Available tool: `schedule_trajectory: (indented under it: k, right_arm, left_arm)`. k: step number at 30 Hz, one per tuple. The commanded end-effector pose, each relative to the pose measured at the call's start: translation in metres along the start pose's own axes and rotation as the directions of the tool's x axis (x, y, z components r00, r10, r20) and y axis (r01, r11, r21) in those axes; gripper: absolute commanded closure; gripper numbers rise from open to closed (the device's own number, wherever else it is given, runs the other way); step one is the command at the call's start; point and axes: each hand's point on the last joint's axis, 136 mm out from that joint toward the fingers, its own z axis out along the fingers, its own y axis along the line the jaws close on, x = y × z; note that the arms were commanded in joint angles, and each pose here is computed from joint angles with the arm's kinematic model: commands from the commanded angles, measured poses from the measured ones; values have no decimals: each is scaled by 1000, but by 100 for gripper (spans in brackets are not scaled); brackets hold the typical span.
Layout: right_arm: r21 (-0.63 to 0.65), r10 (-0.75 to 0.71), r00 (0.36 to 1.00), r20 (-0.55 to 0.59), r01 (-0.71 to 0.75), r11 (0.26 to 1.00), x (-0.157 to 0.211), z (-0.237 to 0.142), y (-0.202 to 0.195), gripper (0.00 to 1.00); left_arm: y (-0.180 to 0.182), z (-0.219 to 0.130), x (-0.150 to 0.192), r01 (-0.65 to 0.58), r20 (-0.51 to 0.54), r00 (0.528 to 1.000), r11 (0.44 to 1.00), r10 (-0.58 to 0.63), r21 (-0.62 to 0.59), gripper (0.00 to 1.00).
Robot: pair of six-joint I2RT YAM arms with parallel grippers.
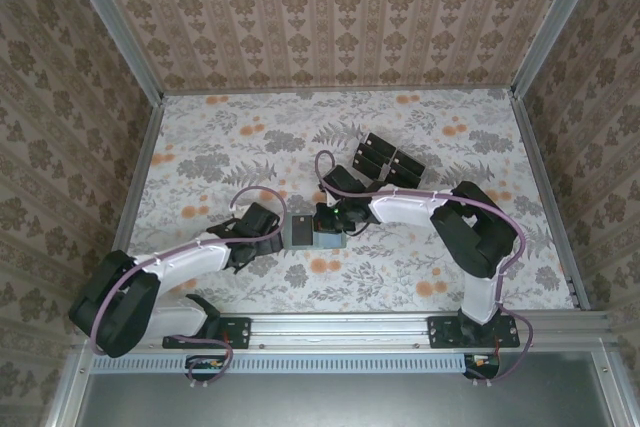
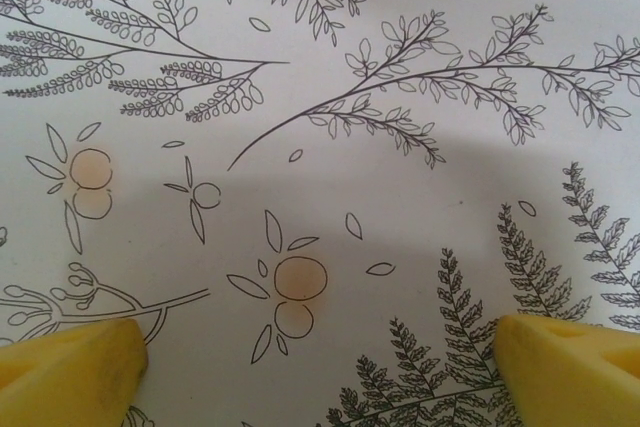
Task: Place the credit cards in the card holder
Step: Insert the credit card into the card slot.
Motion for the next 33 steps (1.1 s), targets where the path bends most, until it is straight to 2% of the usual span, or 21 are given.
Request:
schedule_trajectory:
  k: [1,14,25,28,33]
  right_arm:
    - [-5,7,1000,-17,-7,1000,9,1,1,100]
    - [-7,-5,998,-70,4,1000,25,23,7,100]
    - [-39,-17,997,-74,14,999,22,25,21,100]
    - [-52,-25,998,-57,22,998,17,17,28,100]
    - [-23,-57,998,20,58,998,2,-17,31,100]
  left_arm:
    - [0,7,6,-15,-29,999,1000,15,1,0]
    - [-7,13,11,-26,-48,998,1000,27,9,0]
    - [-17,17,20,-34,-61,998,999,35,18,0]
    - [-18,15,18,-34,-58,998,999,36,20,0]
    - [-17,2,7,-43,-22,999,999,43,19,0]
